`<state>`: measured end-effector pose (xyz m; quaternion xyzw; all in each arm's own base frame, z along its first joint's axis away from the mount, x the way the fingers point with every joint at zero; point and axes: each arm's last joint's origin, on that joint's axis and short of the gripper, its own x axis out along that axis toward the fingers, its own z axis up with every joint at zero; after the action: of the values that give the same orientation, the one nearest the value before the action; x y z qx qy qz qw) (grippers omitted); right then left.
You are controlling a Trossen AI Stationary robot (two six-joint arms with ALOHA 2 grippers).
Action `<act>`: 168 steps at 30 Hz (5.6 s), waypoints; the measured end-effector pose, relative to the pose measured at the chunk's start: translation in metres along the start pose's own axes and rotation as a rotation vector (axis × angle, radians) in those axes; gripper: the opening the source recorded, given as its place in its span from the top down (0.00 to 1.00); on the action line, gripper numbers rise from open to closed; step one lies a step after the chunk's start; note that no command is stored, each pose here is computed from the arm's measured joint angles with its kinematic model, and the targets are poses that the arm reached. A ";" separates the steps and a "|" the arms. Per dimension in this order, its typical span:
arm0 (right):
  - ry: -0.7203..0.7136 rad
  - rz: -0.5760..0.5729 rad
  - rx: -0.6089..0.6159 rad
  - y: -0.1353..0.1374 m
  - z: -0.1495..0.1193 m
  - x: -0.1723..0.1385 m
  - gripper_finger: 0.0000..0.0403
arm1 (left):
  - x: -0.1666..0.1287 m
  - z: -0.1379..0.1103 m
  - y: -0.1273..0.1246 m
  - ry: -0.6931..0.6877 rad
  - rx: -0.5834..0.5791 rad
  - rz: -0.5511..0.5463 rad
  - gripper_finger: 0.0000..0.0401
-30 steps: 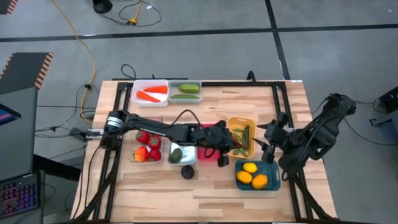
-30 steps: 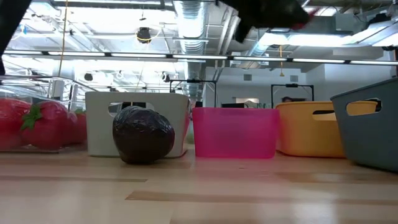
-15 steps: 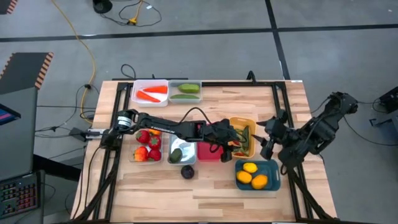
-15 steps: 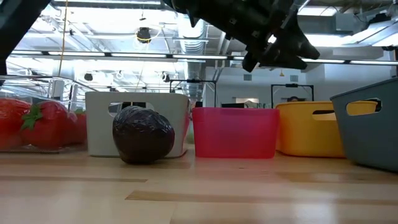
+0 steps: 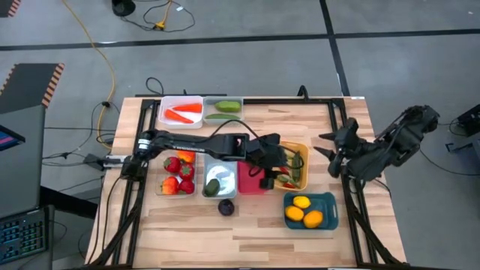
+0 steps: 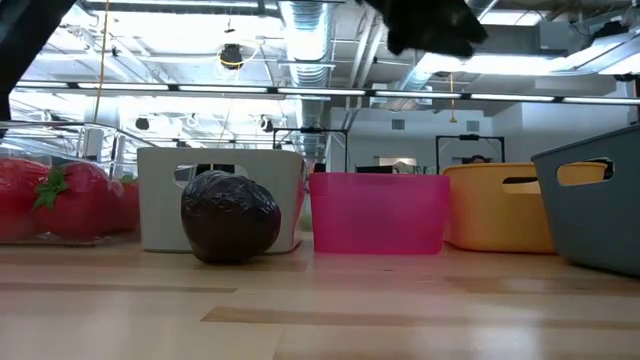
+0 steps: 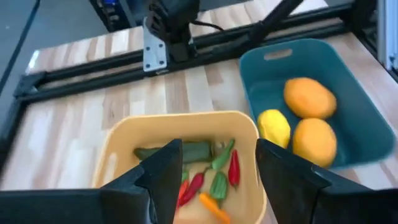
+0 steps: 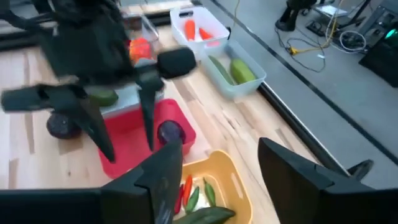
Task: Sort produce into baskets
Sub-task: Put the plum into the red bin
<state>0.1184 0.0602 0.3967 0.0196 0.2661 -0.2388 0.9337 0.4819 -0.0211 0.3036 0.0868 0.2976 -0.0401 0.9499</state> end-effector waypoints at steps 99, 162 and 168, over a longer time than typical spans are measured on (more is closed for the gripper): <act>-0.585 0.214 -0.076 -0.045 -0.194 0.126 0.91 | -0.098 -0.036 -0.156 0.540 -0.806 0.073 0.52; -0.586 0.217 -0.078 -0.045 -0.194 0.126 0.91 | -0.005 -0.118 -0.186 0.600 -1.391 0.792 0.06; -0.587 0.217 -0.078 -0.045 -0.194 0.125 0.91 | 0.000 -0.123 -0.186 0.590 -1.373 0.816 0.06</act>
<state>0.0969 -0.0022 0.1708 -0.0575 -0.0094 -0.1229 0.9907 0.3890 -0.1808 0.1781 -0.4012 0.4366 0.5192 0.6155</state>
